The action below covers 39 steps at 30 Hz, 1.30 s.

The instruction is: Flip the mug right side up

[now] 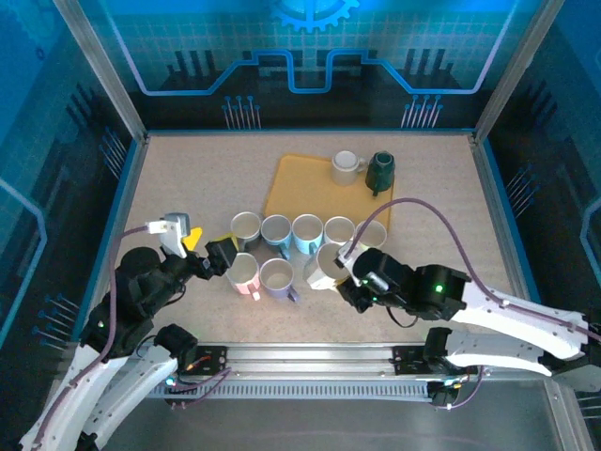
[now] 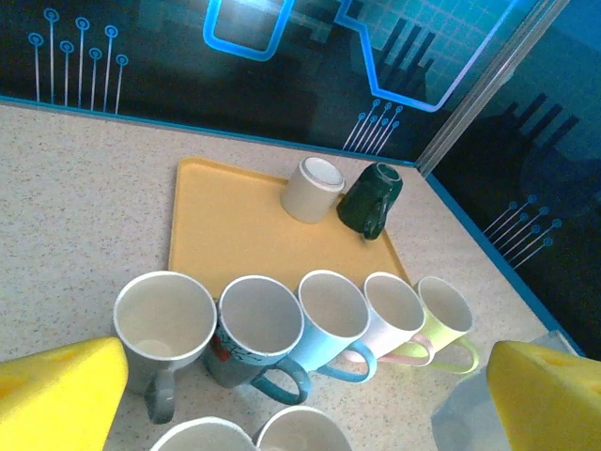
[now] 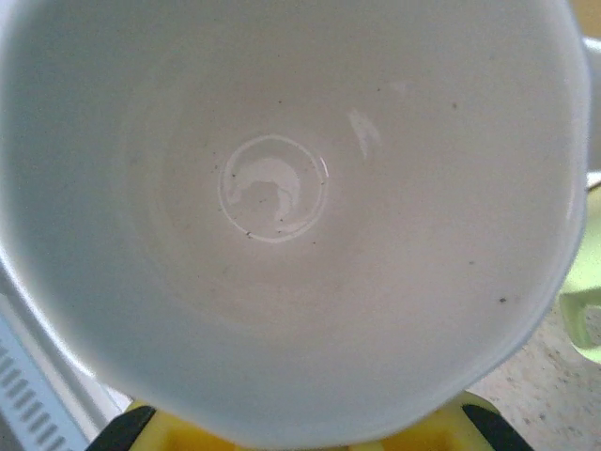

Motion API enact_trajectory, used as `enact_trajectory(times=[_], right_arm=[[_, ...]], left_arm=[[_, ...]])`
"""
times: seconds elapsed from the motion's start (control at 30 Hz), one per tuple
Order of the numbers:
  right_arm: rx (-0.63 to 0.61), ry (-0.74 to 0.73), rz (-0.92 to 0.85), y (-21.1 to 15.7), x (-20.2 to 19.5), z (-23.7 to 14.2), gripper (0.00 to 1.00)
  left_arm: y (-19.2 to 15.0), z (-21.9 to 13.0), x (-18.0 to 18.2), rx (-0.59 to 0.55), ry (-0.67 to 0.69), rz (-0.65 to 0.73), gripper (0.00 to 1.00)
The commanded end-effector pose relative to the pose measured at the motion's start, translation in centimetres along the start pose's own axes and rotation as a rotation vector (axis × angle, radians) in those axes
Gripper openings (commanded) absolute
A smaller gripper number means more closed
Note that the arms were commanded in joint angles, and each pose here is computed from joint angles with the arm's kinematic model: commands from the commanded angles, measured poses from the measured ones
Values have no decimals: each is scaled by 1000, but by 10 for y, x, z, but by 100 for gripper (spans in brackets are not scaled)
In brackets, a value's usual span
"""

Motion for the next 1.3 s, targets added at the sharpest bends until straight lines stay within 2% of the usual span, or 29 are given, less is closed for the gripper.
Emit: enact_trajectory(times=[0.0, 0.17, 0.33, 0.8, 1.03, 1.27], right_arm=[[-45, -86, -41, 9, -7, 8, 0], [16, -115, -65, -7, -4, 43, 0], [56, -190, -126, -14, -4, 69, 0], [73, -275, -109, -17, -4, 109, 0], [104, -319, -113, -15, -5, 117, 7], [119, -313, -109, -9, 0, 117, 19]], left_arm=[[2, -4, 1, 5, 14, 56, 99], [1, -6, 3, 23, 31, 113, 99], [-5, -2, 6, 27, 41, 114, 99], [-12, 6, 6, 45, 35, 98, 99], [-12, 5, 8, 47, 42, 97, 99], [-12, 6, 8, 45, 46, 97, 99]])
Point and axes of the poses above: each hand's point on the last joint's axis, 136 mm out from that joint toward the fingers, its own z axis out along the fingers, its own x axis along the line the jaws close on, y = z × x, the point moved 1 cm from there along -z, back along the fingers, and after that the axes turned 6 degrees about z, right-handed, at the moved point
